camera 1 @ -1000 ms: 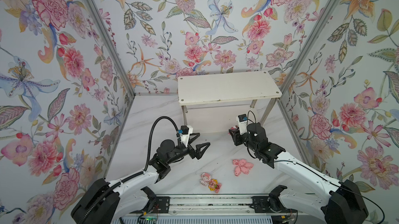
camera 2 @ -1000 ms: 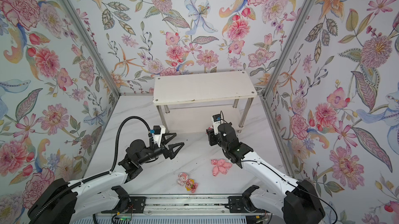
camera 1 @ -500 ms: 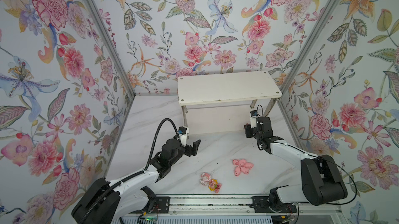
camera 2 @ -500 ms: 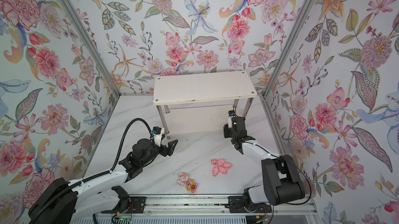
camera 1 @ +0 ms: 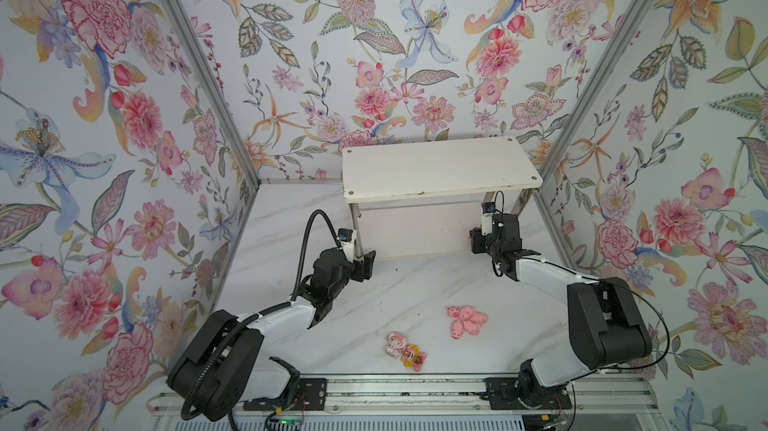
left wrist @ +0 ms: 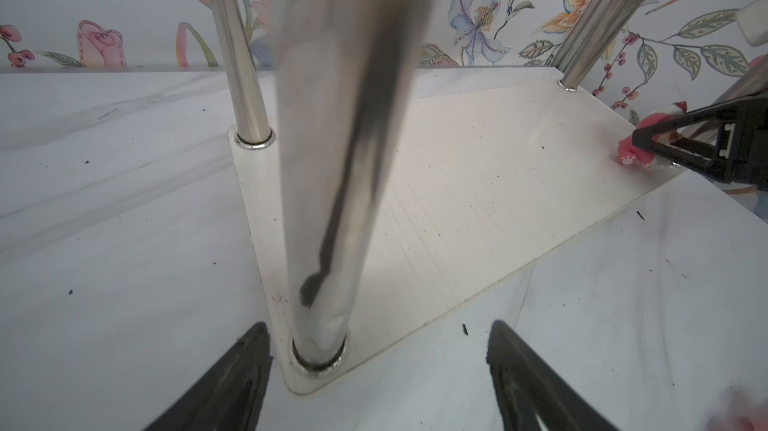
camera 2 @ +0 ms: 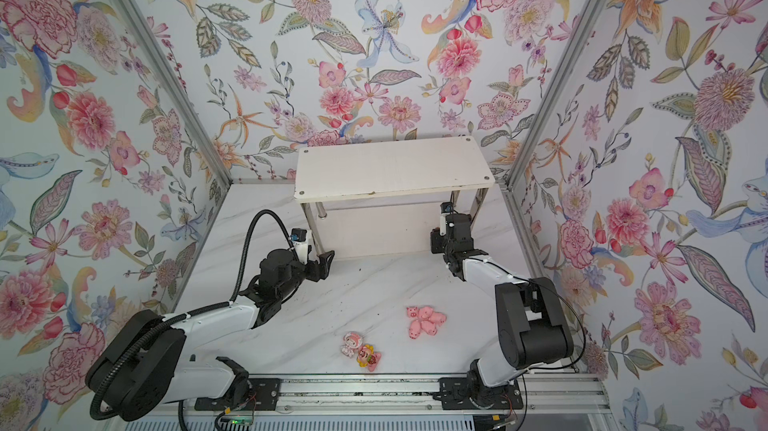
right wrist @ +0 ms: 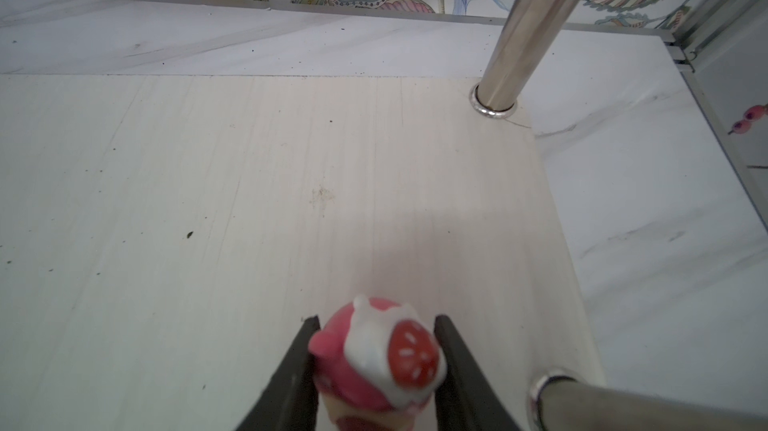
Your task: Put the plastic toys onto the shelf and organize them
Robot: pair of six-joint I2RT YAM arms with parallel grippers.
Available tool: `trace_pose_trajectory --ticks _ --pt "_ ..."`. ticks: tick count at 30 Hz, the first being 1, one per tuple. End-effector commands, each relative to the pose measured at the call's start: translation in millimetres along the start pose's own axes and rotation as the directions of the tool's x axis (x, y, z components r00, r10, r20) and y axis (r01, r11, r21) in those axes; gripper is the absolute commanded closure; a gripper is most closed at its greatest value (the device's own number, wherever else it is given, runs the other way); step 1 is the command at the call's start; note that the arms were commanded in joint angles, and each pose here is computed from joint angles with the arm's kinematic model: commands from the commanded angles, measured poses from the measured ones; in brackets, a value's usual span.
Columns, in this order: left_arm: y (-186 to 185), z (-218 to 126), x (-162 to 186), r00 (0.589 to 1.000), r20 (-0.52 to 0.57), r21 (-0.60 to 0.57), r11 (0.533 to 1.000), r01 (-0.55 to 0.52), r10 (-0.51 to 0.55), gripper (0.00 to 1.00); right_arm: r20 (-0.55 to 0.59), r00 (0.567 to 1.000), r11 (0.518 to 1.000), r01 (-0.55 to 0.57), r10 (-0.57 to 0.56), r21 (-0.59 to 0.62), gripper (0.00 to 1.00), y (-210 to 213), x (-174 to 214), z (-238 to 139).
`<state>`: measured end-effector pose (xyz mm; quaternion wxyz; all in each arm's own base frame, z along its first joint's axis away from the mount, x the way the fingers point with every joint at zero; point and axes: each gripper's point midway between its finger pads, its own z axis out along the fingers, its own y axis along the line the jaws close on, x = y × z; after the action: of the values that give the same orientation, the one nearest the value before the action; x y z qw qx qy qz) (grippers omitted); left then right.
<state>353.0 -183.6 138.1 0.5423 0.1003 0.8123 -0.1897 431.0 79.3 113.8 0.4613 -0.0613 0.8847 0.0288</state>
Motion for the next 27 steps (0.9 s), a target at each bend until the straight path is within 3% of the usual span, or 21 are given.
trace_pose_trajectory --ticks 1,10,24,27 --pt "9 8 -25 0.998 0.069 0.003 1.0 0.004 -0.005 0.17 0.024 0.999 0.999 -0.035 0.034 0.037 0.87 -6 -14 0" --pt "9 24 -31 0.998 0.069 0.015 1.0 -0.008 0.007 0.17 0.016 0.997 0.993 -0.072 0.071 0.098 0.79 -13 -10 2" --pt "15 45 -42 0.997 0.072 0.024 0.999 -0.032 0.031 0.16 -0.015 0.998 0.996 -0.055 0.056 0.066 0.7 -3 -7 13" --pt "13 45 -47 0.996 0.079 0.033 0.999 -0.041 0.038 0.16 -0.031 0.998 0.996 -0.05 0.052 0.068 0.73 -2 -5 13"
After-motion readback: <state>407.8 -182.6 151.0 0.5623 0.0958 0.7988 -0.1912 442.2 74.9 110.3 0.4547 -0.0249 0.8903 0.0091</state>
